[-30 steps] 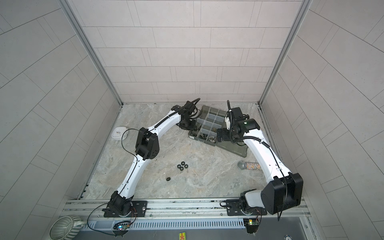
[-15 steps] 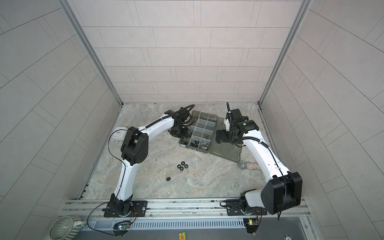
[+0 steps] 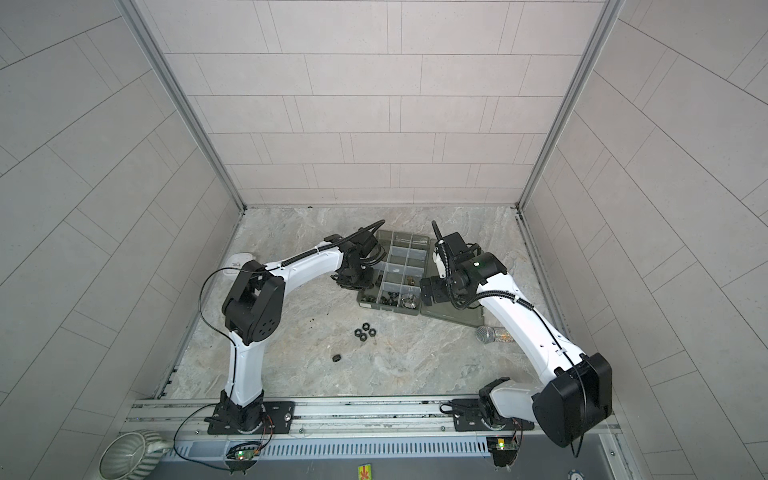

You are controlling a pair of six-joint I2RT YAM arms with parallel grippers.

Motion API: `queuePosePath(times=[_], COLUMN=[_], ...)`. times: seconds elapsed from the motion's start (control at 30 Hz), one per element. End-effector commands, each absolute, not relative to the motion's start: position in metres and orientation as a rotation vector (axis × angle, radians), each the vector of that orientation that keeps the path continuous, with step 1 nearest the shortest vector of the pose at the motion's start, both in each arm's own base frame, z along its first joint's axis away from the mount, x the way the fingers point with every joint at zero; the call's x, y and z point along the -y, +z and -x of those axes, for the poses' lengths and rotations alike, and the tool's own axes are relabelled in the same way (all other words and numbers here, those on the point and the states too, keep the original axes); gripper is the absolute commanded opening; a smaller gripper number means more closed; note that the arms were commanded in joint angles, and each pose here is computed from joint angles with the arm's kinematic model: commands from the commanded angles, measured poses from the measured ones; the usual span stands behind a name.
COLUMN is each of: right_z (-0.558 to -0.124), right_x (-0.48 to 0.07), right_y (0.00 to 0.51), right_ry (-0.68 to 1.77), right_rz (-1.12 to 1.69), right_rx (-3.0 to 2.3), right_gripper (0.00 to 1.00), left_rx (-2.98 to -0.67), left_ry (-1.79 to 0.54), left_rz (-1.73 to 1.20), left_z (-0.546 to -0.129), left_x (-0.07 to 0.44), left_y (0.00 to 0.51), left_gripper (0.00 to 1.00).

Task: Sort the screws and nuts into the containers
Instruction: 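Withdraw the left gripper from the box while the right gripper moves over the nuts, then lower the right gripper onto a black hex nut in the cluster and close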

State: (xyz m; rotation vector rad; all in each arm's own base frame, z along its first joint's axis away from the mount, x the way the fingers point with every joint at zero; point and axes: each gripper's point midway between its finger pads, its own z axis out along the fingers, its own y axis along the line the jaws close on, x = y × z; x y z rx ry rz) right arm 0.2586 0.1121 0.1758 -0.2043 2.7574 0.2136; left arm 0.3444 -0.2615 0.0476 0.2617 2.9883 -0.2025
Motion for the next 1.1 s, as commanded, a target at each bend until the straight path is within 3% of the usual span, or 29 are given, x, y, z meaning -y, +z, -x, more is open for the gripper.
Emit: queuePosePath(times=[0.0, 0.23, 0.4, 0.63, 0.8, 1.07], right_z=[-0.243, -0.225, -0.223, -0.223, -0.221, -0.22], right_x=[-0.104, -0.129, -0.156, -0.202, -0.232, -0.259], right_y=[0.175, 0.17, 0.172, 0.151, 0.126, 0.102], right_ry=[0.14, 0.233, 0.277, 0.268, 0.25, 0.195], right_rz=[0.225, 0.294, 0.379, 0.477, 0.578, 0.666], right_rx=[-2.761, -2.721, -2.696, -2.708, -2.783, -2.858], right_gripper=[0.9, 0.87, 0.84, 0.72, 0.6, 0.55], left_rx=[-3.062, -2.974, -2.862, -2.757, -2.71, -2.606], left_ry=[-0.253, -0.213, -0.213, -0.245, -0.323, -0.311], left_rz=[-0.29, -0.272, -0.271, -0.062, 0.084, 0.088], left_z=[-0.308, -0.296, -0.303, -0.321, -0.311, -0.292], left_x=[0.266, 0.241, 0.219, 0.151, 0.11, 0.093], left_y=[0.049, 0.092, 0.136, 0.167, 0.169, 0.178], left_gripper=[0.06, 0.5, 0.68, 0.69, 0.7, 0.7])
